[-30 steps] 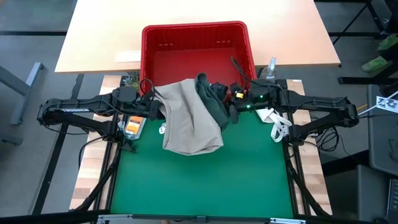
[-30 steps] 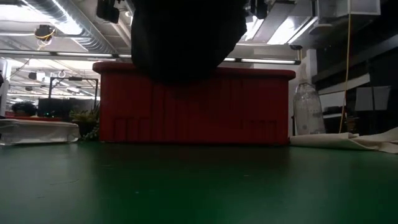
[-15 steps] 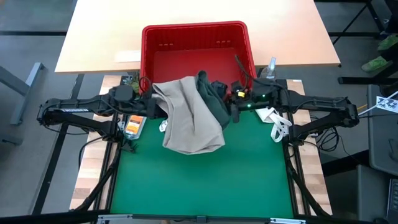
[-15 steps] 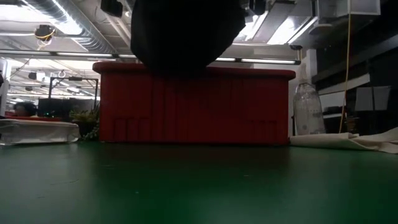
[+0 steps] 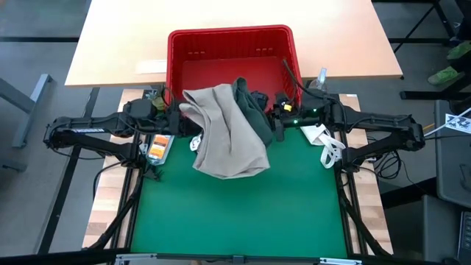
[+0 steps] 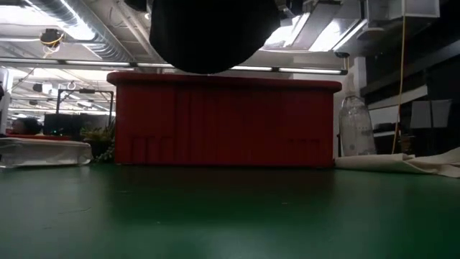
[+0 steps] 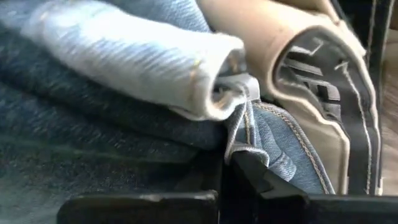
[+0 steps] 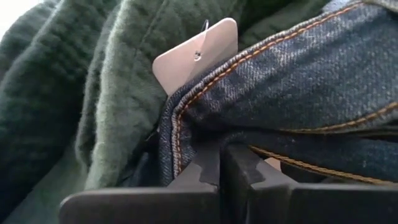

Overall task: Fold laundry
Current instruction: Put the stack of colored folded clothes into the red laundry bin

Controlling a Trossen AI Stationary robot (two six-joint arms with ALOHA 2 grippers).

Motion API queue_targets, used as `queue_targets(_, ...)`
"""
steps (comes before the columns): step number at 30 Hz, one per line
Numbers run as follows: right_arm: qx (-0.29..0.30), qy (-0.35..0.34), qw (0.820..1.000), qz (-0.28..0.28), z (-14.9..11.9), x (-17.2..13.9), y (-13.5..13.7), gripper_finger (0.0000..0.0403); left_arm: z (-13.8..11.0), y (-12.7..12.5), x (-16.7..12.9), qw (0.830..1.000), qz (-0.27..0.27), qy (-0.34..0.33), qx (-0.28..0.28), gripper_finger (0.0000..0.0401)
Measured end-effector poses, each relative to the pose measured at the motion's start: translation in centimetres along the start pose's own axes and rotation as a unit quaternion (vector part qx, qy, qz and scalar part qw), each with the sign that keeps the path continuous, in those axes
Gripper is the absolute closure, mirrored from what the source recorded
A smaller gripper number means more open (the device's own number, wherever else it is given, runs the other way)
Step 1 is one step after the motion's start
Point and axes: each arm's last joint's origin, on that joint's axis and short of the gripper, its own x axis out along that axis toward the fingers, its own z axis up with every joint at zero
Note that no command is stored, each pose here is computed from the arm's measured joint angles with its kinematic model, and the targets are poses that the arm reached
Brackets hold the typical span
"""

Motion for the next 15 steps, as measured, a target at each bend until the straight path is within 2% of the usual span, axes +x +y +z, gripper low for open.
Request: queue_targets(15, 0.004, -0.033, 0.999, -0.039, 1.6, -0.6, -2.2, 0.0401, 3.0, 0.9, -0.4, 0.997, 0.021, -0.079, 0.016, 0.0396)
